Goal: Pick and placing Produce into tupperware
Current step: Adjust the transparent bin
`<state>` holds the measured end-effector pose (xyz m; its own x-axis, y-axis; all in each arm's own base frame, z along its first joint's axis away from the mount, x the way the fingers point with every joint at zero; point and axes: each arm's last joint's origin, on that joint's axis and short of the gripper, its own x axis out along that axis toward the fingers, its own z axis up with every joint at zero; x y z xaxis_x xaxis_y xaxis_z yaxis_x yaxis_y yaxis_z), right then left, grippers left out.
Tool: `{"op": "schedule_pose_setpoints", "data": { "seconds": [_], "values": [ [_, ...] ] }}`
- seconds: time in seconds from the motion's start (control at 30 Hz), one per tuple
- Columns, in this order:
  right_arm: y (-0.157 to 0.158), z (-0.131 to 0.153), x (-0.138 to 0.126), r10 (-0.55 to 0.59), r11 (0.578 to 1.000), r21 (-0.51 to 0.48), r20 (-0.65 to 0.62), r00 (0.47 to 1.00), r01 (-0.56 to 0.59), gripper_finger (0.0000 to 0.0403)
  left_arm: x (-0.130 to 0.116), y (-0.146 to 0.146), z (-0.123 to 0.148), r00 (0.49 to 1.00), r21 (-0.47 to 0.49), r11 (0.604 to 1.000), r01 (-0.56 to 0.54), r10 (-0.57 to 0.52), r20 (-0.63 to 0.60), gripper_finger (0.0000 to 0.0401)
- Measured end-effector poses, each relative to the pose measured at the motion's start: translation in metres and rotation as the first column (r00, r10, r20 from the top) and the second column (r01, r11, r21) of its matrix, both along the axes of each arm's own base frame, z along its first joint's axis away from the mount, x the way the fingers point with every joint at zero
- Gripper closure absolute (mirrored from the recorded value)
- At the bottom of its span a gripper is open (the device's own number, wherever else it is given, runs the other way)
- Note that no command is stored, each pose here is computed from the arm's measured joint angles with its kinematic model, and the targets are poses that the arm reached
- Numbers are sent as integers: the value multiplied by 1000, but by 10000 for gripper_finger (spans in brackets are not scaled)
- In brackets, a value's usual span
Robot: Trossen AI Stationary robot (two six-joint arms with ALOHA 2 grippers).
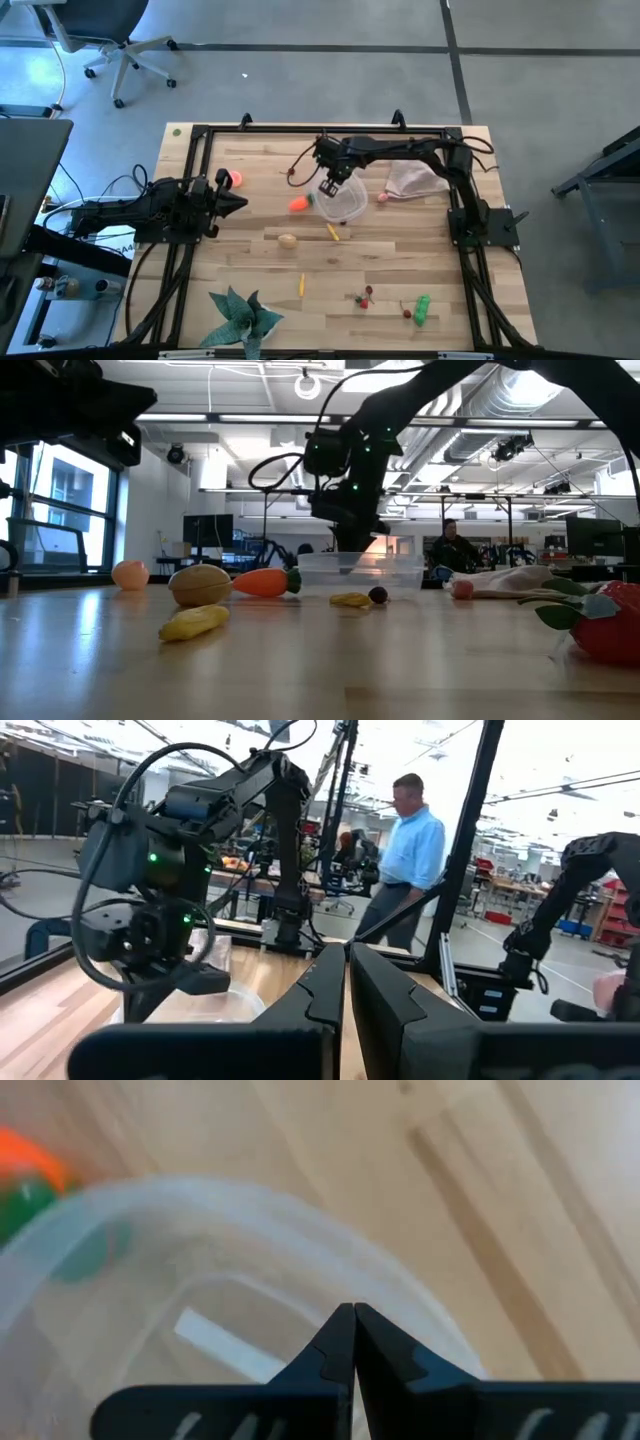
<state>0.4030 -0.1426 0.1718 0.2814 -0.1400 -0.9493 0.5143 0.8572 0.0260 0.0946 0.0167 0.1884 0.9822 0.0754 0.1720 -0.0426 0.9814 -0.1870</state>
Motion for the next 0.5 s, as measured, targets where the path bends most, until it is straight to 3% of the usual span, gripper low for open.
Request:
{"op": "schedule_pose_setpoints", "data": {
  "seconds": [0.27, 0.5],
  "values": [
    [-25, -14, -4, -61, 998, -7, -8, 998, 61, 402, 0, 0, 0, 1000, 1, 1000, 0, 0, 1, 389],
    [-28, -11, -2, -67, 997, -26, 26, 997, 68, 402, 0, 0, 0, 1000, 24, 1000, -5, 5, 0, 389]
  ]
}}
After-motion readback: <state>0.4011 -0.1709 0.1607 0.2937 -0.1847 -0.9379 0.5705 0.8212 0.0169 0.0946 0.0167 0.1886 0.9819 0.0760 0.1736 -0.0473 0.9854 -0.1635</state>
